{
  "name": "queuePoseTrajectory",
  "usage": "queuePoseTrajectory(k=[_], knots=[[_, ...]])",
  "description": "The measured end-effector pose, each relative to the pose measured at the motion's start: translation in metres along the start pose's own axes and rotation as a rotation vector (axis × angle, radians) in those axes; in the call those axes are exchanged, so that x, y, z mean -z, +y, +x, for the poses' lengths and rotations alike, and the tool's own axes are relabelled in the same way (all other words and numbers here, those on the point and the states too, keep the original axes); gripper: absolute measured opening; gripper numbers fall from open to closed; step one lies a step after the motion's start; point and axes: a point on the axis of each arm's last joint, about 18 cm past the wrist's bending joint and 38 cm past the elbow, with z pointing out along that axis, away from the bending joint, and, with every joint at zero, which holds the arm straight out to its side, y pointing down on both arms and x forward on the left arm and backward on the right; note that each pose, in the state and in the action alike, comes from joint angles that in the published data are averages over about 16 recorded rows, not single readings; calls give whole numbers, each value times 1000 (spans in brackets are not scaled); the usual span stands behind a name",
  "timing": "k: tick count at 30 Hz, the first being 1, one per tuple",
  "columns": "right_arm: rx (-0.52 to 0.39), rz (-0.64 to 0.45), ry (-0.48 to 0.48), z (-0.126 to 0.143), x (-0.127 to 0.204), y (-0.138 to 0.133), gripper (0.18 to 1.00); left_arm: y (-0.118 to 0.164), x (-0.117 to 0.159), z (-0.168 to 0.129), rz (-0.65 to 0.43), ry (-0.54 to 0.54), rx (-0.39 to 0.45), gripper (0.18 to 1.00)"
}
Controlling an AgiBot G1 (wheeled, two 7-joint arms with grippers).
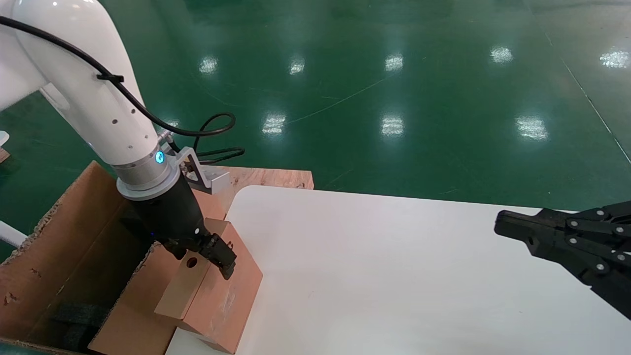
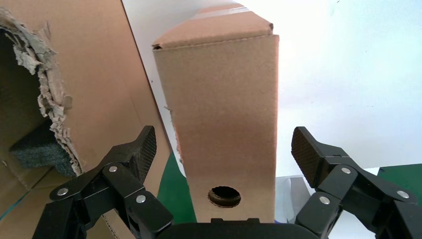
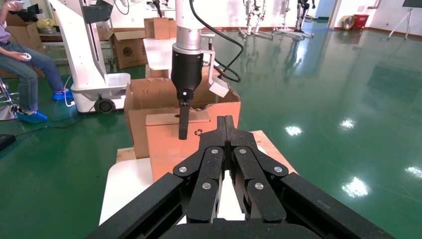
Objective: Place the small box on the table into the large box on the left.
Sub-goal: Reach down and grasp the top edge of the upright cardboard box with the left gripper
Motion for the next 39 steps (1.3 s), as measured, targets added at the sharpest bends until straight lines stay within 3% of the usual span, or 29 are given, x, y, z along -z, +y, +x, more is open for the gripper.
queuePoseTrajectory(k=[19, 30, 39], knots=[[0, 0, 1, 0, 0, 0, 227, 0, -1, 1, 2, 10, -2, 992], [0, 0, 1, 0, 0, 0, 370, 0, -1, 1, 1, 8, -3, 911], [0, 0, 0, 0, 0, 0, 564, 0, -1, 1, 1, 7, -2, 739]])
